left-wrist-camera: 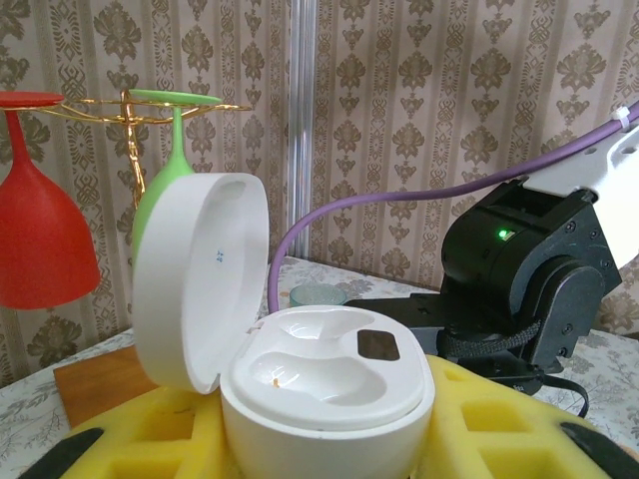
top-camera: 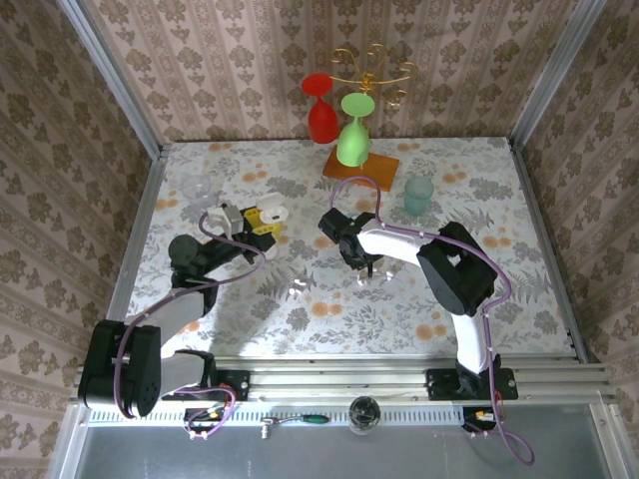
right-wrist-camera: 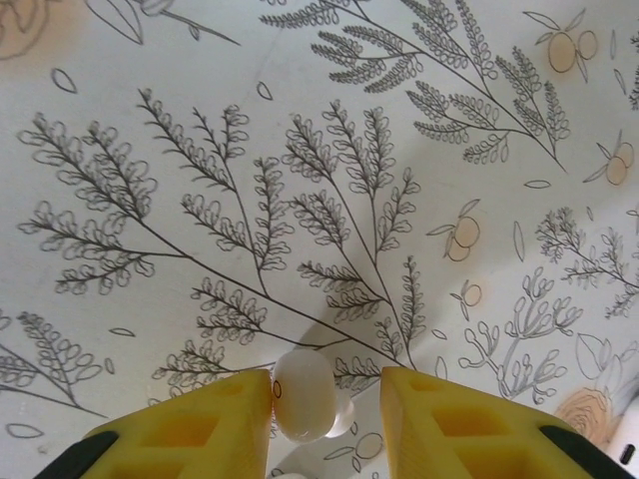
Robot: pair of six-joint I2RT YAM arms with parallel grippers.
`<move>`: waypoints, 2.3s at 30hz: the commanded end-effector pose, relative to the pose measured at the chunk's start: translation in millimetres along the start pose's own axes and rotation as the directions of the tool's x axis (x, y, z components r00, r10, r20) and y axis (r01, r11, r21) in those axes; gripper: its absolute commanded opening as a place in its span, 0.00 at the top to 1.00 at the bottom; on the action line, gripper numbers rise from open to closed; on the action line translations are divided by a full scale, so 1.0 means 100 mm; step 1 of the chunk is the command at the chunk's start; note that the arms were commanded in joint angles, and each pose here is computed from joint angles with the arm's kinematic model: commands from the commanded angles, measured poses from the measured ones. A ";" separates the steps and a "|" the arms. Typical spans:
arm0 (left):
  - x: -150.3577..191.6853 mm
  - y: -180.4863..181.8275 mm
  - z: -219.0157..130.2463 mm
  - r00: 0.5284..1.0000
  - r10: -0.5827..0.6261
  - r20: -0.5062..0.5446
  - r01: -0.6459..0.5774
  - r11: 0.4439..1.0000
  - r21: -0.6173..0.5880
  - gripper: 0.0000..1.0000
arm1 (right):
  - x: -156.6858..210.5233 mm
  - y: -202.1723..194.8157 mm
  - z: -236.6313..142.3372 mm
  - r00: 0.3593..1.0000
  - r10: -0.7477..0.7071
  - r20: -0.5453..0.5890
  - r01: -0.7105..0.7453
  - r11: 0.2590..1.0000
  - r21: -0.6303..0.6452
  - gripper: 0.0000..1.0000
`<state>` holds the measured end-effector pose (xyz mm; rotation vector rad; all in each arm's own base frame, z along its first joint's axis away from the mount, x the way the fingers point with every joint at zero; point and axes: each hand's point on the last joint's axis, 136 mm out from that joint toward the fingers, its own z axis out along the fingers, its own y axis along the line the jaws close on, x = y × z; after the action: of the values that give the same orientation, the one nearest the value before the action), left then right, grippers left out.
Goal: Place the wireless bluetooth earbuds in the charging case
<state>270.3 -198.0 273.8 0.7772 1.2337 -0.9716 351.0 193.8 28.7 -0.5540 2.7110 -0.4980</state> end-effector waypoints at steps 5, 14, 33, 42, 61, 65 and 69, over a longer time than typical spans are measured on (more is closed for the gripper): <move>-0.06 -0.04 -0.02 1.000 0.020 0.020 -0.020 1.000 0.019 0.68 | -0.02 -0.08 0.00 1.000 -0.011 -0.011 0.012 0.999 0.046 0.70; -0.06 -0.03 -0.01 1.000 0.015 0.017 -0.015 1.000 0.025 0.68 | 0.00 -0.05 0.06 0.999 -0.024 -0.031 0.025 0.999 0.041 0.76; 0.03 -0.11 0.14 0.999 0.035 -0.022 -0.033 0.998 0.055 0.69 | 0.02 -0.20 -0.11 0.962 0.271 0.008 -0.261 0.934 -0.245 0.82; 0.21 -0.23 0.45 0.997 0.067 -0.045 -0.063 0.995 0.080 0.69 | 0.03 -0.49 -0.31 0.846 0.532 0.022 -0.466 0.760 -0.452 0.82; 0.61 -0.21 1.15 0.992 0.120 -0.037 -0.119 0.993 0.024 0.70 | 0.02 -0.90 -1.21 0.651 0.758 0.034 -0.503 0.464 -0.729 0.82; 0.66 -0.22 1.30 0.991 0.128 -0.034 -0.127 0.991 0.047 0.69 | -0.03 -0.92 -1.46 0.630 0.776 0.039 -0.464 0.417 -0.781 0.82; 0.70 -0.29 1.40 0.990 0.134 -0.031 -0.131 0.988 0.087 0.69 | -0.08 -0.95 -1.67 0.613 0.788 0.051 -0.425 0.384 -0.820 0.82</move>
<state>305.7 -339.8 210.6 0.9171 1.2649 -0.9253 328.3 152.7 199.3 0.2586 2.3167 0.8236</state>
